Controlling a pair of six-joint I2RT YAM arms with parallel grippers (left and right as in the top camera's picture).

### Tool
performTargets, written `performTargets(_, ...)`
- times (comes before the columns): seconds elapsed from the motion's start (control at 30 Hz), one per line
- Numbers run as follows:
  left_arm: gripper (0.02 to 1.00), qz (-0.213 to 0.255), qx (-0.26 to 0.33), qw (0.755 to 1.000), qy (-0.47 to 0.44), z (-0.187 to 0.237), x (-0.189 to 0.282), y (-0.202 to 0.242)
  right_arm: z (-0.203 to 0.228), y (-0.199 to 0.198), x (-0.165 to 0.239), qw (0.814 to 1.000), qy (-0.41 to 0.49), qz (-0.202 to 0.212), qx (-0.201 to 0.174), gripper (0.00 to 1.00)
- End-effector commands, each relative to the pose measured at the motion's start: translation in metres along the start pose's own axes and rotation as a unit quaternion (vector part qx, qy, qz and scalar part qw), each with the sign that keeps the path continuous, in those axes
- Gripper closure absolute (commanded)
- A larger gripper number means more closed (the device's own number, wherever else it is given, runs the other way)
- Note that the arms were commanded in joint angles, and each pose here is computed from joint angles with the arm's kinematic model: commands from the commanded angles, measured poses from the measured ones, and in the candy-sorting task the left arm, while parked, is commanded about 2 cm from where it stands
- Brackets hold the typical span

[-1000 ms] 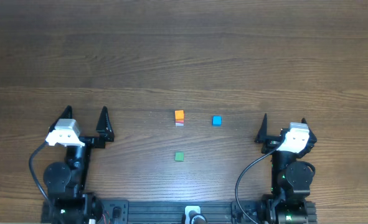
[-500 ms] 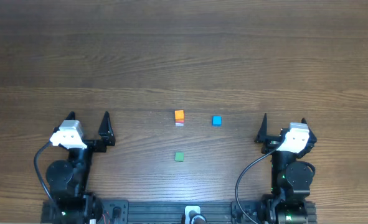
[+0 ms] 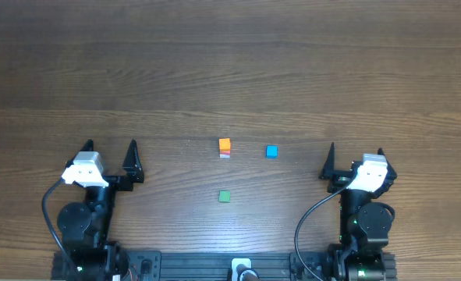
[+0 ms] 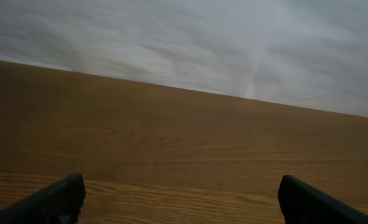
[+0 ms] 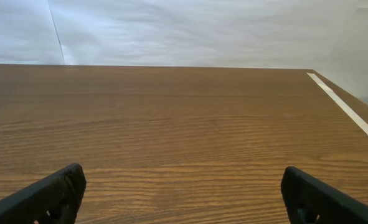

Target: Stack Cubes

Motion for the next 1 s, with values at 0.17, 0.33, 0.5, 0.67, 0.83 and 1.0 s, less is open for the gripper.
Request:
performTargets(0.17,0.018,0.001,-0.008,1.000,-0.002,0.000,0.000,0.000,0.002,-0.001,-0.001,1.000,0.000,0.001,-0.002,0.007)
performTargets(0.33,0.020,0.001,-0.008,1.000,-0.002,0.000,0.000,0.000,0.002,-0.001,-0.001,1.000,0.000,0.003,-0.002,0.009)
performTargets(0.5,0.018,0.001,-0.008,1.000,-0.002,0.000,0.000,0.000,0.000,-0.001,-0.001,1.000,-0.007,0.003,-0.003,0.009)
performTargets(0.67,0.018,0.001,-0.007,1.000,-0.002,0.000,0.000,0.000,-0.017,0.007,0.001,0.995,-0.055,-0.045,-0.076,0.007)
performTargets(0.83,0.018,0.001,-0.008,1.000,-0.002,0.000,0.000,0.000,-0.037,0.031,0.010,0.957,-0.083,-0.196,-0.196,0.009)
performTargets(1.0,0.018,0.001,-0.008,1.000,-0.002,0.000,0.000,0.000,-0.041,0.046,0.019,0.925,-0.064,-0.294,-0.232,0.009)
Point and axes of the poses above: each gripper's point midway between its finger pads, its own x axis back along the fingers, its own y axis along the line the jaws close on, z = x × y, the point moved 8 cm from there along x, back along the fingers, and after that the axes turned 2 degrees about -x, right-handed, at the moved point
